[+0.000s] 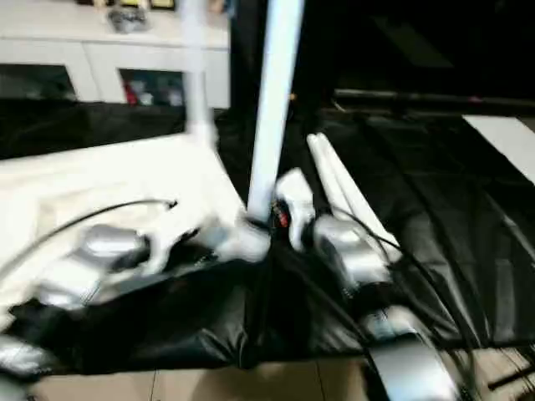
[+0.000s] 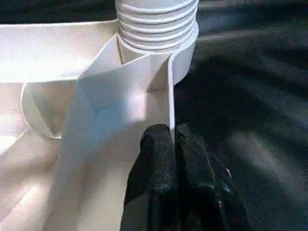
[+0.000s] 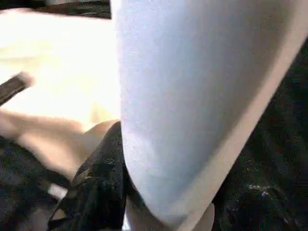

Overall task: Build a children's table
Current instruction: Insert table leg to table base

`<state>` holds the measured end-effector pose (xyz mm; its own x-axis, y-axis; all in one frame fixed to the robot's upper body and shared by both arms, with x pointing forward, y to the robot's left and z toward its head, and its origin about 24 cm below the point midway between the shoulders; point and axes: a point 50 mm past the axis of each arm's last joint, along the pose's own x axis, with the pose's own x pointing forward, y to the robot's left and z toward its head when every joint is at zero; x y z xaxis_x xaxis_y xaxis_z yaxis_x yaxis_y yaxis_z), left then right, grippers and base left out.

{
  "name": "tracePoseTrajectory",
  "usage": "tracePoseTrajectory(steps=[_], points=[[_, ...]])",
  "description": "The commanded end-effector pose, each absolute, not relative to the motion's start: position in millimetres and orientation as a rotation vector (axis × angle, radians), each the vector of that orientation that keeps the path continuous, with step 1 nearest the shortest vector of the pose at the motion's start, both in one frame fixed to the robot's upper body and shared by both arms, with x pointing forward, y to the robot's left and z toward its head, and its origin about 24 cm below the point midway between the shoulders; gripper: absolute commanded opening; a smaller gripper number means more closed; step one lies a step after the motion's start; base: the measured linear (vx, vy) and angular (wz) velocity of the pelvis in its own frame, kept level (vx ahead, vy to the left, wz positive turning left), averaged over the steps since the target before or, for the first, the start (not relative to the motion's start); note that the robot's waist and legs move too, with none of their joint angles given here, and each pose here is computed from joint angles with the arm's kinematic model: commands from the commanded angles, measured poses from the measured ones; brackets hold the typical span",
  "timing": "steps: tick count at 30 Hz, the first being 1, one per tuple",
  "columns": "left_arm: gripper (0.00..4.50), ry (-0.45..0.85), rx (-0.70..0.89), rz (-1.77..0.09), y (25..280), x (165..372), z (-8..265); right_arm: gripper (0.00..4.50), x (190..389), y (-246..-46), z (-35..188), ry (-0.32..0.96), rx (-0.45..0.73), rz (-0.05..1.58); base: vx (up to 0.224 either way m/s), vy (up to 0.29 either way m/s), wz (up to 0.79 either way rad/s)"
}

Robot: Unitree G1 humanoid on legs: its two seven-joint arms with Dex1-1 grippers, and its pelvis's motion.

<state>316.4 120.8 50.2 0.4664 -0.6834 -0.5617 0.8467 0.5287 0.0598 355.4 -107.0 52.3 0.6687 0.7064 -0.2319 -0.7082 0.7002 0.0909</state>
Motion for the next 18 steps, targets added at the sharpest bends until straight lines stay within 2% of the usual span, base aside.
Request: tracePoseTrajectory(steps=[1,8,16,17,18], points=[[0.00,0.357,0.356,-0.855,105,333,88,1.89,342.1,-125.8,5,0.508,-0.013,0.615,0.000,0.000,0.00],[0.00,0.339,0.363,-0.762,81,332,87,1.89,345.7,-112.6,4,0.522,-0.005,0.596,0.000,0.000,0.00],[0.00,0.352,0.380,-0.753,84,330,84,1.89,345.3,-110.6,1,0.547,0.003,0.586,0.000,0.000,0.00],[0.00,0.351,0.380,-0.759,84,329,84,2.45,345.5,-110.6,2,0.541,0.002,0.591,0.000,0.000,0.00],[0.00,0.348,0.381,-0.769,84,329,84,2.45,346.7,-111.1,3,0.530,0.004,0.584,0.000,0.000,0.00]])
